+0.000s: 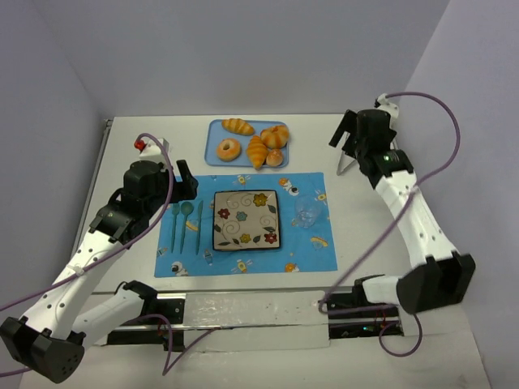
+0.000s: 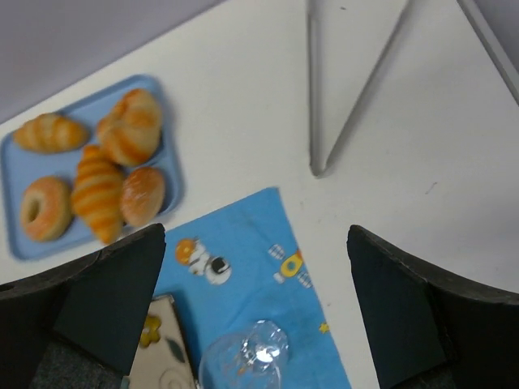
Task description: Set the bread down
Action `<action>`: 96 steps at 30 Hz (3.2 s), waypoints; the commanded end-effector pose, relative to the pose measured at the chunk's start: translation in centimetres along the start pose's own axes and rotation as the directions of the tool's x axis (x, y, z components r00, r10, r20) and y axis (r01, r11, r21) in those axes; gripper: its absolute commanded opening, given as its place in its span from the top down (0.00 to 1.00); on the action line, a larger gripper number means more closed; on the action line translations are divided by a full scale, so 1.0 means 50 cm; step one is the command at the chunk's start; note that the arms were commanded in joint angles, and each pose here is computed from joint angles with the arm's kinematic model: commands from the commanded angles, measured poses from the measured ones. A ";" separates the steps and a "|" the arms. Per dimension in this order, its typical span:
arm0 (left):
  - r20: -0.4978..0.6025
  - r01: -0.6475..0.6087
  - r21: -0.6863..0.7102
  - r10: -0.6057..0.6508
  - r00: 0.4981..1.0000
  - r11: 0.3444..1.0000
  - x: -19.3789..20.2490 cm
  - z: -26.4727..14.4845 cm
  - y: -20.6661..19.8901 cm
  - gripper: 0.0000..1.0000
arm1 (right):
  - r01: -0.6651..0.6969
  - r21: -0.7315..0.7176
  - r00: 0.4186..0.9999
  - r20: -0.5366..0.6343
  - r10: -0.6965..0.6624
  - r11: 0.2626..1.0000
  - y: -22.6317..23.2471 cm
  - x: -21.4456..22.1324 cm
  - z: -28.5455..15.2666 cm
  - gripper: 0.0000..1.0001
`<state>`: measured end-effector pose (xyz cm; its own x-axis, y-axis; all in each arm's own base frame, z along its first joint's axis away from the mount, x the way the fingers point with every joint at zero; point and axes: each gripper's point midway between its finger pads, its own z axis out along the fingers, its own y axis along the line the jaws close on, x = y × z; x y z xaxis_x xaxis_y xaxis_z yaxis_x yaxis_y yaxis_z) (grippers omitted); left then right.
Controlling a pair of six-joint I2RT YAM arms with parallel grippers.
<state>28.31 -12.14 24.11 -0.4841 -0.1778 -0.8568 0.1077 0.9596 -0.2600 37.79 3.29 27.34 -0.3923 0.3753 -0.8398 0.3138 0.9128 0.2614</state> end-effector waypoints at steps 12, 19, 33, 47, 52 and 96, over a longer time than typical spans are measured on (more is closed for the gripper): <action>0.054 0.026 0.063 -0.030 0.998 0.998 -0.030 -0.020 -0.018 0.12 | 0.073 0.231 0.953 -0.302 0.000 0.970 -0.072 0.078 0.300 0.00; 0.066 0.025 0.063 -0.029 0.997 0.998 -0.034 -0.026 -0.016 0.12 | 0.067 0.253 0.928 -0.370 0.033 0.965 -0.085 0.110 0.382 0.00; 0.058 0.025 0.066 -0.029 0.998 0.998 -0.032 -0.022 -0.018 0.12 | 0.093 0.313 0.902 -0.429 0.053 0.945 -0.111 0.158 0.461 0.00; 0.054 0.022 0.064 -0.025 0.998 0.998 -0.030 -0.020 -0.017 0.12 | 0.058 0.378 0.883 -0.451 0.129 0.924 -0.187 0.204 0.483 0.00; 0.052 0.022 0.063 -0.025 0.998 0.998 -0.029 -0.019 -0.017 0.12 | 0.065 0.375 0.874 -0.469 0.129 0.925 -0.194 0.219 0.496 0.00; 0.032 0.023 0.034 -0.024 0.999 0.999 -0.019 -0.003 -0.007 0.12 | 0.000 0.320 0.878 -0.454 0.154 0.948 -0.182 0.203 0.500 0.69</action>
<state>28.05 -12.33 24.49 -0.4845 -0.1874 -0.8545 0.1306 0.9504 -0.2825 51.94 -4.80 1.97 -0.7171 0.5470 -0.4319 0.5794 0.8123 0.0666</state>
